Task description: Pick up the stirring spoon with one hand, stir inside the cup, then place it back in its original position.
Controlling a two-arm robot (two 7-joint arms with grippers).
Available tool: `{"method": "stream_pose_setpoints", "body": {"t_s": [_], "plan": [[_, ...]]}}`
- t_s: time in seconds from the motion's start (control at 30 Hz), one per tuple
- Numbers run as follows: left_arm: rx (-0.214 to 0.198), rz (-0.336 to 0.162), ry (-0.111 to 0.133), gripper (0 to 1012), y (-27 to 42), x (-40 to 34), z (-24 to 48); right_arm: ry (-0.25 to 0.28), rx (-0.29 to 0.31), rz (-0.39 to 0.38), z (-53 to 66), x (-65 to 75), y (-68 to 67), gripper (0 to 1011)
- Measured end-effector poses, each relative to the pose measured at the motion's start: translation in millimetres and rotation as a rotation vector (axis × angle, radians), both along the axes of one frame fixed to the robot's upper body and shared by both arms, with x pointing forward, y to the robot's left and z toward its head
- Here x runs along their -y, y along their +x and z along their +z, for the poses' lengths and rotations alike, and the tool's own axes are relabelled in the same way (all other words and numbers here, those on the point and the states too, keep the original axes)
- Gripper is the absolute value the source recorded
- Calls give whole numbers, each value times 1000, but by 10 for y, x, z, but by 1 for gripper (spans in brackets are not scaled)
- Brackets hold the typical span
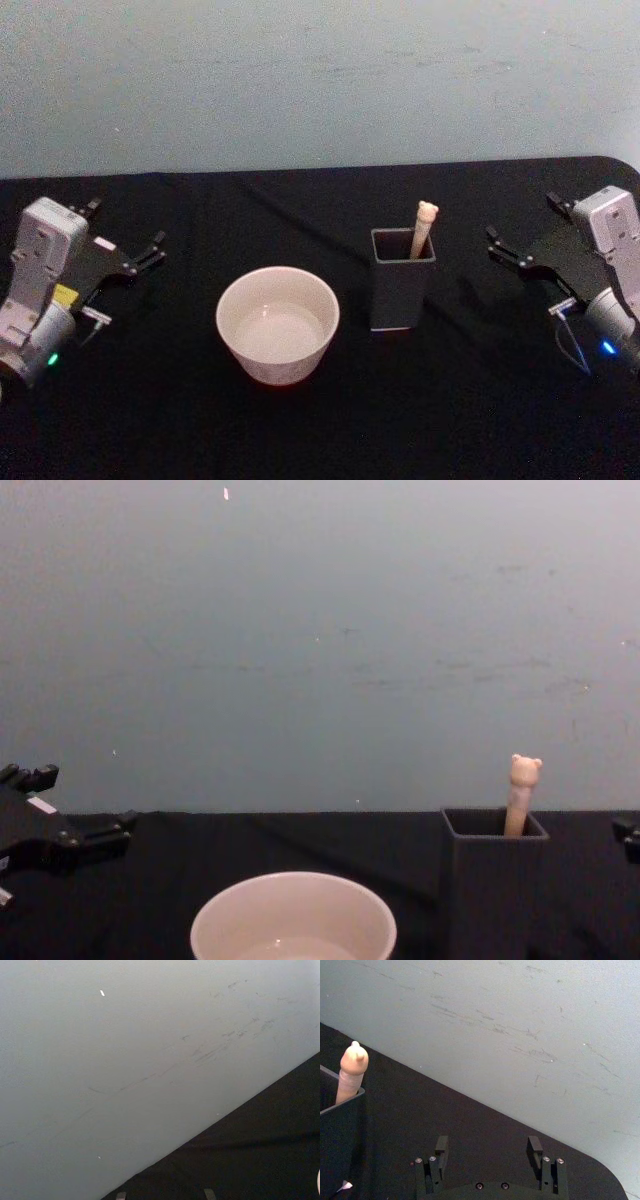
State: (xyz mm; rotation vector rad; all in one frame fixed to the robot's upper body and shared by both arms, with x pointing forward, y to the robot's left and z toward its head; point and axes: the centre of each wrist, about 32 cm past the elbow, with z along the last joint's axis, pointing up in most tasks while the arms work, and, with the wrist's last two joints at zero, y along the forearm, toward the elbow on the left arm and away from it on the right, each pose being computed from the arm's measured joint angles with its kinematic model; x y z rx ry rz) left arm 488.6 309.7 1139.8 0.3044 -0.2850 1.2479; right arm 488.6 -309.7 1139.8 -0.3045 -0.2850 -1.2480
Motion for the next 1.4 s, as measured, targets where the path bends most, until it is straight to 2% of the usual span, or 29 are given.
{"method": "stream_pose_setpoints", "body": {"t_s": [1.4], "plan": [[0, 0, 0, 1001, 0, 0, 0, 0, 0, 0, 0, 0, 0, 1000]]}}
